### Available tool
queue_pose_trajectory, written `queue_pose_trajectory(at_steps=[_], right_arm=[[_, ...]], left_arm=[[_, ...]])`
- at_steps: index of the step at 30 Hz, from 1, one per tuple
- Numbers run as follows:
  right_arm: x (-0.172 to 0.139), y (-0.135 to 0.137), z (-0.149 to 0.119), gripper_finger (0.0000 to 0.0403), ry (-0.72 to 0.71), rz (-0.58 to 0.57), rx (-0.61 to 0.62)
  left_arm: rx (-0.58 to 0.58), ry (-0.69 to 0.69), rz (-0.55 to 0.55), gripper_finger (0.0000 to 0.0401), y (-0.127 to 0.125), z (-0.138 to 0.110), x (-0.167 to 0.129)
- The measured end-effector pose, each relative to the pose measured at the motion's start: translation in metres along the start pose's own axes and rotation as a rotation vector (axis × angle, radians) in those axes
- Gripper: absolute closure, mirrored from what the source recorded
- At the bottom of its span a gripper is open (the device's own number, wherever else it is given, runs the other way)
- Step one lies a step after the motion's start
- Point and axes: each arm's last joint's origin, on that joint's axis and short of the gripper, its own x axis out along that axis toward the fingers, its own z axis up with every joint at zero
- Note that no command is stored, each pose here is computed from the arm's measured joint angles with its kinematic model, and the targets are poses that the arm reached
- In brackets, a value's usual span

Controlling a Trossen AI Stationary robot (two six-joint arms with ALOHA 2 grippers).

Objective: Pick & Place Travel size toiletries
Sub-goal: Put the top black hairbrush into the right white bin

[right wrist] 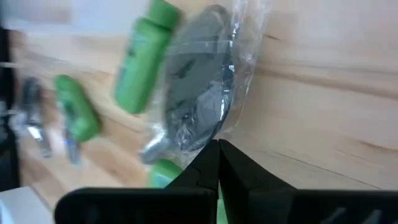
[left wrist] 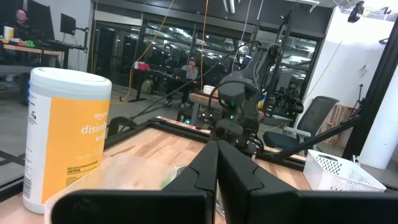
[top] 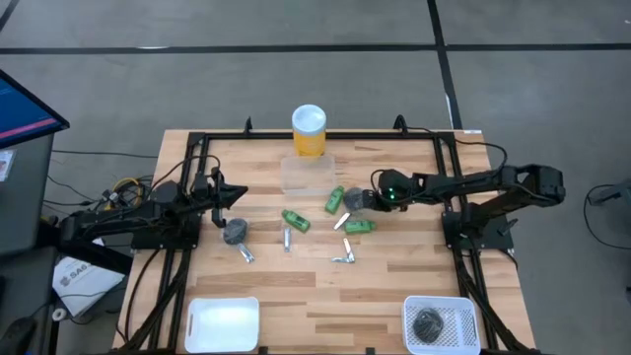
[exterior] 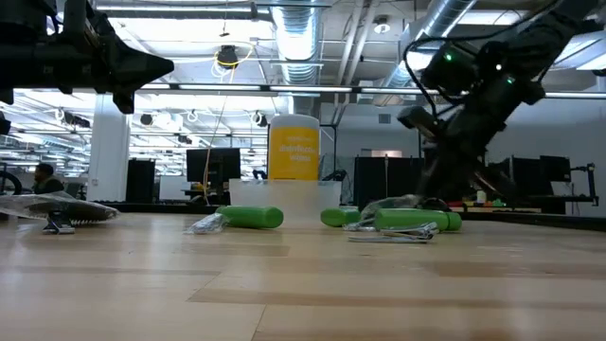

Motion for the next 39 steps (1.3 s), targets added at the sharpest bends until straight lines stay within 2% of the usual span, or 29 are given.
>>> queue_pose_trajectory(at_steps=[6, 11, 19, 25, 31, 39], right_arm=[[-0.021, 0.022, 0.008, 0.0403, -0.038, 0.046, -0.034], [-0.051, 0.042, 0.01, 0.0403, -0.052, 0.083, -0.102], [-0.101, 0.072, -0.001, 0.0403, -0.03, 0.181, -0.193], [-0.134, 0.091, -0.022, 0.0403, 0.041, 0.246, -0.263], [-0.159, 0.103, -0.053, 0.0403, 0.176, 0.246, -0.318], [-0.181, 0.099, -0.105, 0.0403, 0.379, 0.22, -0.291]], left_arm=[[0.0, -0.004, -0.001, 0.0399, 0.0, 0.0, 0.0], [0.01, -0.005, -0.002, 0.0399, 0.0, 0.0, 0.0], [0.026, -0.009, -0.003, 0.0399, 0.0, 0.001, 0.0], [0.025, -0.017, -0.005, 0.0399, 0.0, 0.002, 0.0], [0.025, -0.022, -0.005, 0.0399, 0.0, 0.002, 0.0], [0.024, -0.029, -0.007, 0.0399, -0.001, 0.003, 0.0]])
